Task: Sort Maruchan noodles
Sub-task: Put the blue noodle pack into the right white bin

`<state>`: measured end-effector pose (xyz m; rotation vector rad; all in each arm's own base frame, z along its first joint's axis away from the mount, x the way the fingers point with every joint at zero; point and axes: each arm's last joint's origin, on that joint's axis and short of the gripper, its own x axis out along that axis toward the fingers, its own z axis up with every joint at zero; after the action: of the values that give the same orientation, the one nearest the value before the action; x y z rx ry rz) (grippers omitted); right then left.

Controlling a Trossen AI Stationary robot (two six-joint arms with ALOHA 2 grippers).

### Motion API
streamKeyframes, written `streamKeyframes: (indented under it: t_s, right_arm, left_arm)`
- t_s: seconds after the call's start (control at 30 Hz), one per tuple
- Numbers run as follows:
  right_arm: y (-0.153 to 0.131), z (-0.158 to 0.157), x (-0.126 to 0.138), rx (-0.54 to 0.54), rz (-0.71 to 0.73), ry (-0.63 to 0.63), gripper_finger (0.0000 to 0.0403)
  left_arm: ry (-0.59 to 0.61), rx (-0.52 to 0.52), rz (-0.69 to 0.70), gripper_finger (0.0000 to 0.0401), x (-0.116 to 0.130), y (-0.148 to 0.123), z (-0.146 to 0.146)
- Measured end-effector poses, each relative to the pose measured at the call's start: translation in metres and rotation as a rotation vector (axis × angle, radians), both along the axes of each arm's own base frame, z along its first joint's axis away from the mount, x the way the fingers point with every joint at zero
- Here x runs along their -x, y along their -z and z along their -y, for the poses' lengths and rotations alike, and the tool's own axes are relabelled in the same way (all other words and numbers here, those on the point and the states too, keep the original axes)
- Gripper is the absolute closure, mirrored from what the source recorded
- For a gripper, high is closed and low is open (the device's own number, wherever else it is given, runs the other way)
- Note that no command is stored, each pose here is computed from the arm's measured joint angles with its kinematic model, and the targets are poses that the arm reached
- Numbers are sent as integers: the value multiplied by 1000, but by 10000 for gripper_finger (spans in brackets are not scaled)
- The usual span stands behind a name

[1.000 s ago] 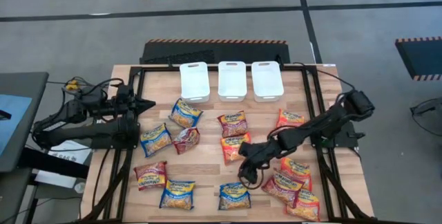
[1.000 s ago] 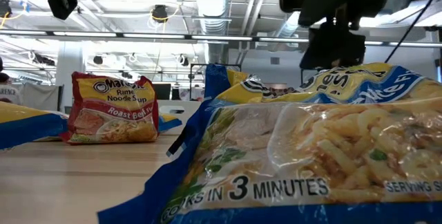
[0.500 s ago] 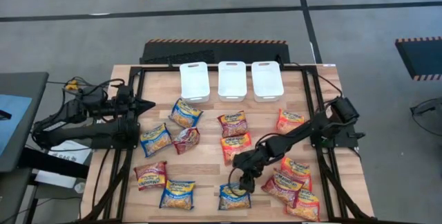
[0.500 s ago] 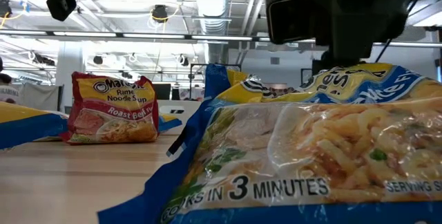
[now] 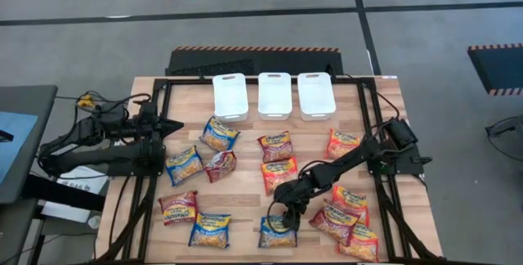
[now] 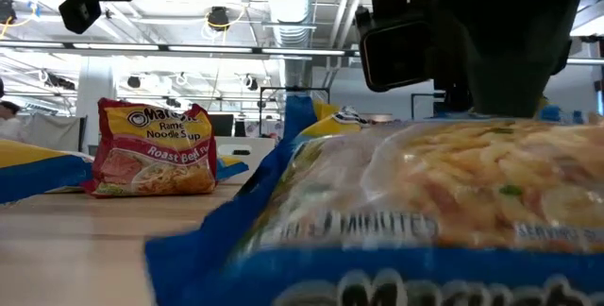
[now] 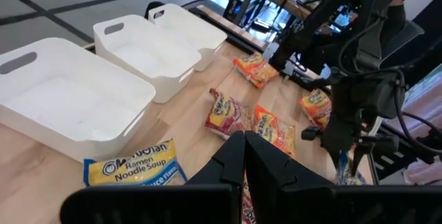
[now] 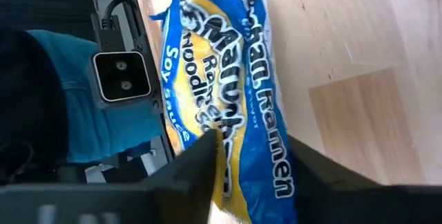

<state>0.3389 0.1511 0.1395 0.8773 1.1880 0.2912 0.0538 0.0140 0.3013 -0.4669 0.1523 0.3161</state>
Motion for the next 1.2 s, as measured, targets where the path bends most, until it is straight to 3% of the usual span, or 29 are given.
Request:
streamKeyframes:
  t_s: [0.2, 0.43, 0.7, 0.97, 1.2]
  right_arm:
    - [-1, 0, 0, 9, 15, -15, 389]
    - [-9, 2, 2, 11, 39, -25, 396]
    - [-58, 23, 16, 118, 139, 53, 398]
    - [-121, 76, 45, 331, 280, 209, 398]
    - [-164, 155, 81, 693, 376, 431, 398]
  left_arm:
    - [-1, 4, 9, 401, 0, -1, 0]
    - [-1, 4, 9, 401, 0, -1, 0]
    - [-1, 4, 10, 401, 0, -1, 0]
    - [-1, -5, 7, 401, 0, -1, 0]
    - [-53, -36, -1, 401, 0, -1, -2]
